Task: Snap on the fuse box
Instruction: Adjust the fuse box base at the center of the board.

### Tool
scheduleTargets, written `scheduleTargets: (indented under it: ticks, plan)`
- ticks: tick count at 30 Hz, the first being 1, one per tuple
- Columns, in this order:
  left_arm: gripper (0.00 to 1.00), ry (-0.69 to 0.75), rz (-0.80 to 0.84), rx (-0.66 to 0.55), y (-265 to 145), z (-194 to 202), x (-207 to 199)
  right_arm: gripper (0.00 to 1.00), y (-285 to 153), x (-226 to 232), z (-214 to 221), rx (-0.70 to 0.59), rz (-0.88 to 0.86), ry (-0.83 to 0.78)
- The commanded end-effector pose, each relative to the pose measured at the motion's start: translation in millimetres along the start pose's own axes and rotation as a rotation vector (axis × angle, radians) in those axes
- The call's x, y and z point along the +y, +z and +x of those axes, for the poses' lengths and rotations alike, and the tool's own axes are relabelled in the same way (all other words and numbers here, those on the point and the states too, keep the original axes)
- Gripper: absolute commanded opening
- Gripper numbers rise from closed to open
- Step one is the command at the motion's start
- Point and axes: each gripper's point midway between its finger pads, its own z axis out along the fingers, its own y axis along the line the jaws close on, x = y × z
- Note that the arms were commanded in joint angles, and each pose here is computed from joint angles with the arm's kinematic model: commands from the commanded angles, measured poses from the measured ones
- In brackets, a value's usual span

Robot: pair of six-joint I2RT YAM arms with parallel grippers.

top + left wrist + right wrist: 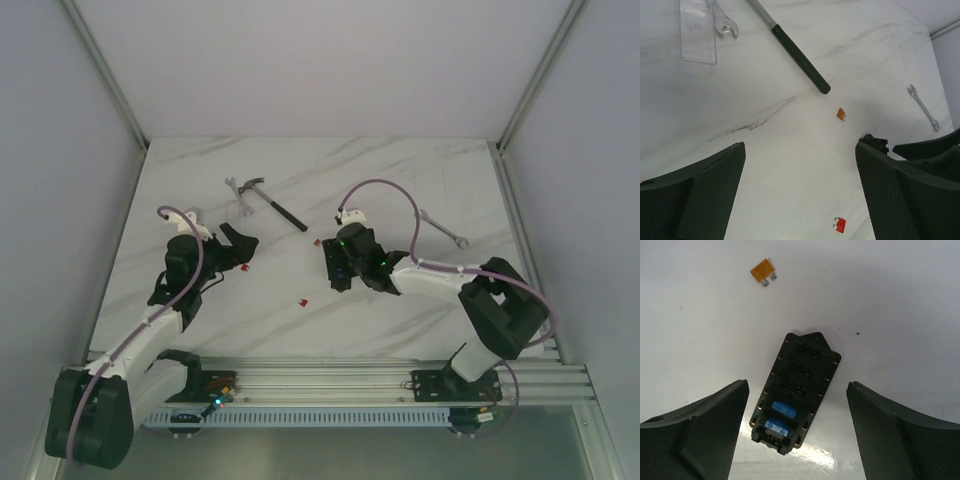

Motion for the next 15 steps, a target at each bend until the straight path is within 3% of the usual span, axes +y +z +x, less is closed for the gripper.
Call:
scheduleTargets:
  ticks: [1, 5, 8, 15]
  plan:
    - [1.00, -0.006, 0.027, 0.014, -2, 1, -9, 0.83, 8, -1, 4, 0.029, 0.074, 0.002]
    - [1.00, -0.003, 0.027, 0.021, -3, 3, -10, 0.74, 16, 5, 14, 0.074, 0.088, -0.041]
    - [1.00, -0.006, 0.036, 0.026, -3, 3, -12, 0.62, 18, 8, 16, 0.088, 0.087, -0.093]
    - [1.00, -0.003, 0.085, 0.034, -4, -3, -26, 0.43, 15, 31, 17, 0.117, -0.087, -0.310]
